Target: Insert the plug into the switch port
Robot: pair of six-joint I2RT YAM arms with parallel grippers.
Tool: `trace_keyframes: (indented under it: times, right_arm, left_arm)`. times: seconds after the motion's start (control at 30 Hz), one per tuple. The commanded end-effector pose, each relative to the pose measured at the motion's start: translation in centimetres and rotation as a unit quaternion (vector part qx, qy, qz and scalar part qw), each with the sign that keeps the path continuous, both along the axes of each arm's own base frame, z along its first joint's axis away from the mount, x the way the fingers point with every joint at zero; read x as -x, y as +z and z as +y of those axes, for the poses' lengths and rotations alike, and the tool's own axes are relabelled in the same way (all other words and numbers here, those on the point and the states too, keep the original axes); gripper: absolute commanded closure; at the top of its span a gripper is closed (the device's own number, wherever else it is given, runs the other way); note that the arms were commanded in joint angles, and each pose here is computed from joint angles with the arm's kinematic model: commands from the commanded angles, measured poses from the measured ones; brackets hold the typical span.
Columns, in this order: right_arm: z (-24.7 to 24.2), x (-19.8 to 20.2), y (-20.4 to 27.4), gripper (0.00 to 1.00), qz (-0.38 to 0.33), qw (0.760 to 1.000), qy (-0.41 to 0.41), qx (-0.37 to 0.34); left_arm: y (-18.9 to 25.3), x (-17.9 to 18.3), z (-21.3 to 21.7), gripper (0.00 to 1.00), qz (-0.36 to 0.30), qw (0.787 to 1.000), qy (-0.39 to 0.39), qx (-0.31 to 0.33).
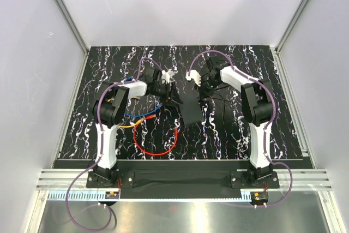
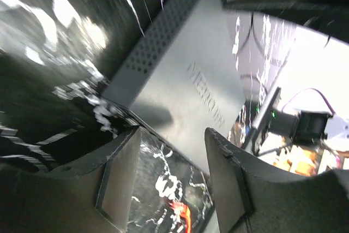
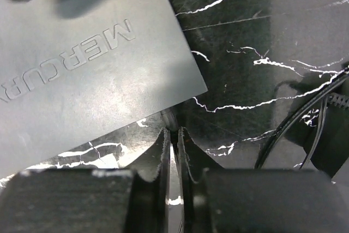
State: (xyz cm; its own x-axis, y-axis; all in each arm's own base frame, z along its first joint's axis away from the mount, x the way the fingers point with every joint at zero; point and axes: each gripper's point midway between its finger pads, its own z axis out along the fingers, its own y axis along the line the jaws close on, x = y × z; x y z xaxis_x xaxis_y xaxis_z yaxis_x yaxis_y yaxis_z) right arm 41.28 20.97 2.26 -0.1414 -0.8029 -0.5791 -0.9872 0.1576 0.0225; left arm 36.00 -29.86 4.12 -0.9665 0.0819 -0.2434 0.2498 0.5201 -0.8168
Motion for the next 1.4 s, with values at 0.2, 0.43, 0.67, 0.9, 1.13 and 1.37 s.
trace_keyframes:
  times: [0.2, 0.43, 0.67, 0.9, 1.13, 1.37]
  right_arm:
    - [0.1, -1.2, 2.5, 0.57, -0.047, 0.998, 0.030, -0.009]
    - [-2.6, -1.9, 4.7, 0.34, -0.072, 0.997, 0.000, 0.017]
    - [-3.3, -1.2, 8.5, 0.09, -0.070, 0.996, -0.046, 0.008]
    - [-2.5, -0.3, 12.0, 0.11, -0.021, 0.992, -0.124, -0.027]
    - [-0.5, -0.5, 14.5, 0.17, 0.075, 0.955, -0.270, -0.094]
    - [-0.5, -0.6, 12.4, 0.23, 0.130, 0.927, -0.340, -0.089]
  left_arm:
    - [3.6, 0.9, -0.8, 0.43, -0.016, 0.999, -0.028, 0.036]
    - [8.9, -1.9, 3.4, 0.40, -0.125, 0.992, -0.028, -0.001]
    - [10.8, -0.9, 9.6, 0.38, -0.245, 0.959, -0.086, -0.109]
    - [7.8, 1.4, 14.8, 0.36, -0.299, 0.910, -0.153, -0.242]
    - [4.7, 0.7, 14.1, 0.40, -0.320, 0.884, -0.185, -0.287]
    - [2.3, 0.2, 12.7, 0.49, -0.328, 0.859, -0.229, -0.320]
